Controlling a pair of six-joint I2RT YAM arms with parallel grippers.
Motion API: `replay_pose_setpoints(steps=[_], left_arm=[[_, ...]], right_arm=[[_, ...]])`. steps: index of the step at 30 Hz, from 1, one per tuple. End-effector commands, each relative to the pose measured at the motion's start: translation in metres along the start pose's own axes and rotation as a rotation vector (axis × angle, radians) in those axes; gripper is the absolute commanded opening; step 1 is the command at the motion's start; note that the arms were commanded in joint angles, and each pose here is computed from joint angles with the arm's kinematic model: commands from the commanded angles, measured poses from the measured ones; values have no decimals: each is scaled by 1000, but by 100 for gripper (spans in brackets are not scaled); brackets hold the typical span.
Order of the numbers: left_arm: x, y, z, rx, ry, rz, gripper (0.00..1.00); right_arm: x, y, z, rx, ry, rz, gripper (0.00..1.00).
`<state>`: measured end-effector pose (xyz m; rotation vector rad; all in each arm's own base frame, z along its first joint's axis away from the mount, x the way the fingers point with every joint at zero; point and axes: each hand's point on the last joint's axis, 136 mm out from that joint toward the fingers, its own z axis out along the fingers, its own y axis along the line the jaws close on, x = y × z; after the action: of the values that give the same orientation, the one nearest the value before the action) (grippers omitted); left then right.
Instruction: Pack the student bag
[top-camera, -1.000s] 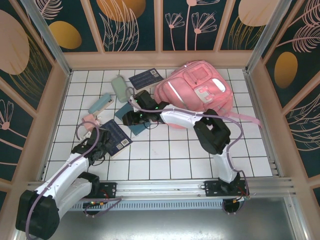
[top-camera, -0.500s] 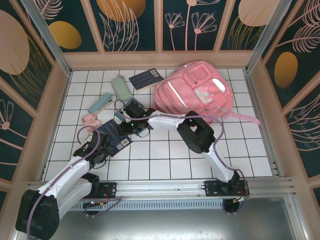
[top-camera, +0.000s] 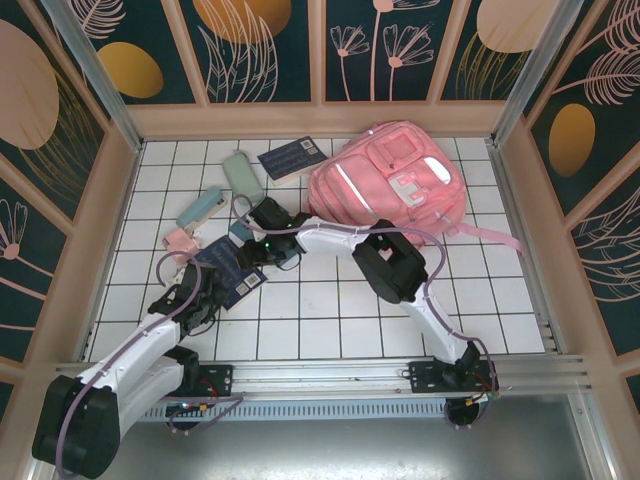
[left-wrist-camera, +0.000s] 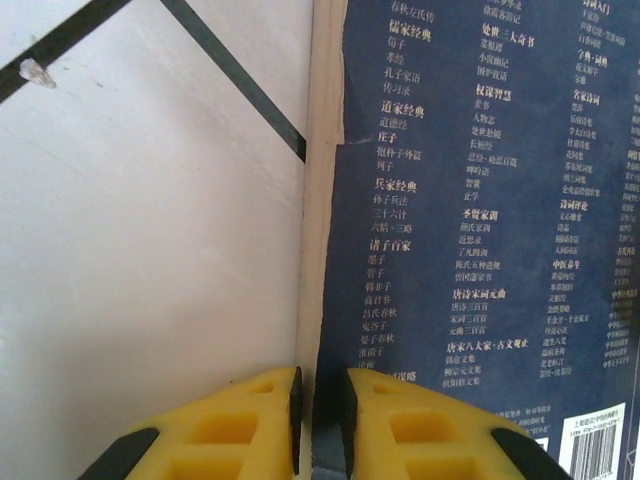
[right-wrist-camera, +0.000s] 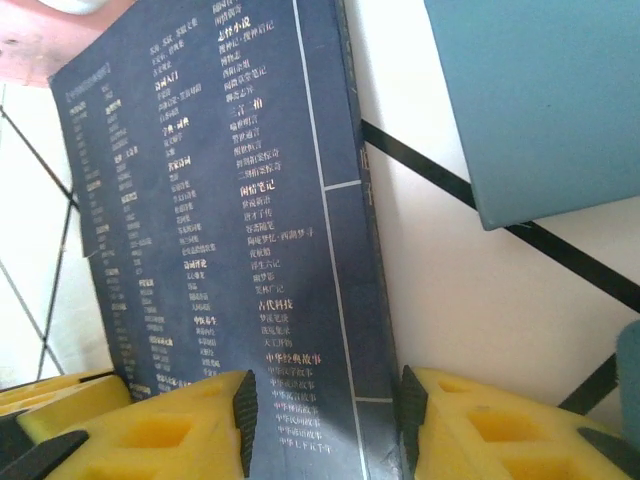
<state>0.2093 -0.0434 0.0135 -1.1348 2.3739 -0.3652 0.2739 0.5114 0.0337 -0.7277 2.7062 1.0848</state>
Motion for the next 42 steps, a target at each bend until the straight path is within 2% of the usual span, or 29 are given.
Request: replay_pose_setpoints(steps=[1, 4, 9, 12, 16, 17, 22, 23, 26, 28, 33, 35, 39, 42], left_arm=[[25, 8, 8, 21, 109, 3, 18], [25, 6, 7, 37, 105, 4, 16], [24, 4, 6, 56, 104, -2, 14], [23, 3, 3, 65, 98, -5, 14], [21, 1, 0, 81, 84, -11, 14], [21, 0, -1, 83, 83, -11, 14], [12, -10, -11, 109, 57, 1, 17], [9, -15, -15, 122, 46, 4, 18], [-6, -40, -32, 194, 5, 21, 29], [-17, -63, -47, 265, -23, 35, 43], [-37, -126, -80, 448, -55, 81, 58], [-40, -151, -89, 520, -42, 100, 62], [-45, -197, -102, 654, -11, 119, 77], [-45, -227, -111, 758, 18, 139, 79]], right_arm=[[35, 48, 13, -273, 145, -58, 43], [28, 76, -9, -411, 143, -91, 40], [18, 102, -41, -560, 129, -111, 35], [13, 107, -48, -568, 116, -117, 34], [14, 90, -35, -486, 130, -96, 34], [15, 86, -32, -469, 131, -88, 31], [1, 65, -40, -408, 64, -40, 2], [-4, 63, -45, -401, 42, -38, 0], [-22, 55, -67, -375, -34, -24, 0], [-35, 49, -86, -361, -91, -12, 0], [-58, 33, -129, -333, -203, 24, 0], [-65, 29, -148, -337, -244, 36, 0], [-77, 23, -186, -386, -327, 77, 0], [-82, 23, -214, -450, -377, 99, 0]])
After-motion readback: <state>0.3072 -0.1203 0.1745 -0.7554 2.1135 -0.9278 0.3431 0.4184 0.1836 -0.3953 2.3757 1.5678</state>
